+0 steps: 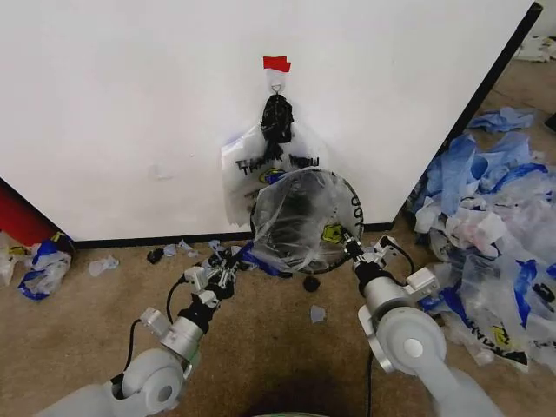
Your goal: Pick up the garbage bag from the wall and place it over the trash bin.
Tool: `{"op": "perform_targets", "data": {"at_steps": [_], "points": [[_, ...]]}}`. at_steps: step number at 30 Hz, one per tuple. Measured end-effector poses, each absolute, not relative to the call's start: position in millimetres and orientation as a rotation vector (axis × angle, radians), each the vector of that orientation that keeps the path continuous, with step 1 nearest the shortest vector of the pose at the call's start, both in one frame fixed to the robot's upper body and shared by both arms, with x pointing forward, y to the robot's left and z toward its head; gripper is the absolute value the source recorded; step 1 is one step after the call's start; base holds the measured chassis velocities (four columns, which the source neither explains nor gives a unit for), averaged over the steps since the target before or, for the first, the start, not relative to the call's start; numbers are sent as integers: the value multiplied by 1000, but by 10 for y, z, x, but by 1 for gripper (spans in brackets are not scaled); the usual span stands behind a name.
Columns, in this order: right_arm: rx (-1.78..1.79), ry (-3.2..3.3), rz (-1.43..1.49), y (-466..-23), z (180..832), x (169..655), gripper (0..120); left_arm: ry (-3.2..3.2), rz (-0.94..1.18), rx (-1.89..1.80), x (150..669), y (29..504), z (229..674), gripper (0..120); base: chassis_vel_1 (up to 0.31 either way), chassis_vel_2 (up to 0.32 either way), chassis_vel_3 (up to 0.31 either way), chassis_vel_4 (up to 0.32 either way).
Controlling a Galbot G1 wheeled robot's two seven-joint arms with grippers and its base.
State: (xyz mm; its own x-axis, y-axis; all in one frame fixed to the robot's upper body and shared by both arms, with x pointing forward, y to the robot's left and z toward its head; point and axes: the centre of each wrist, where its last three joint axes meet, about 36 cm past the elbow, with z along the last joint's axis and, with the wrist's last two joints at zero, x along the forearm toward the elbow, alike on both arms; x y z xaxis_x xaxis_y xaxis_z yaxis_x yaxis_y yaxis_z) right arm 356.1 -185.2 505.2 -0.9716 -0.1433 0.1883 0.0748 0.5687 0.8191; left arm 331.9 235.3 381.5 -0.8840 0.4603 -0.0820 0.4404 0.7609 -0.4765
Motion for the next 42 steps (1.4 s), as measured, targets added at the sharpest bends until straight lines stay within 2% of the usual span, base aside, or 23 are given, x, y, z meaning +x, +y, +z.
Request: {"op": "perform_targets", "data": {"at_steps": [12,30,32,35,36,42], "points": [[98,-2548,-1369,-1884,5223,3383,0,-2916,726,-703,3390,2355,3623,0,0,0,0,0],[106,-2528,-1339,-1811,5142,3364,0,-2965,702,-646,3480,2415,3636,0,0,0,0,0],[104,-2529,-1339,-1810,5138,3379,0,-2962,694,-647,3455,2437,3665,4,0,0,0,0],[106,-2535,-1346,-1818,5154,3407,0,-2958,639,-644,3419,2538,3701,18,0,0,0,0],[106,-2535,-1346,-1818,5154,3407,0,-2958,639,-644,3419,2538,3701,18,0,0,0,0],[87,-2545,-1379,-1884,5205,3466,0,-2974,488,-565,3338,2753,3621,45,0,0,0,0]]}}
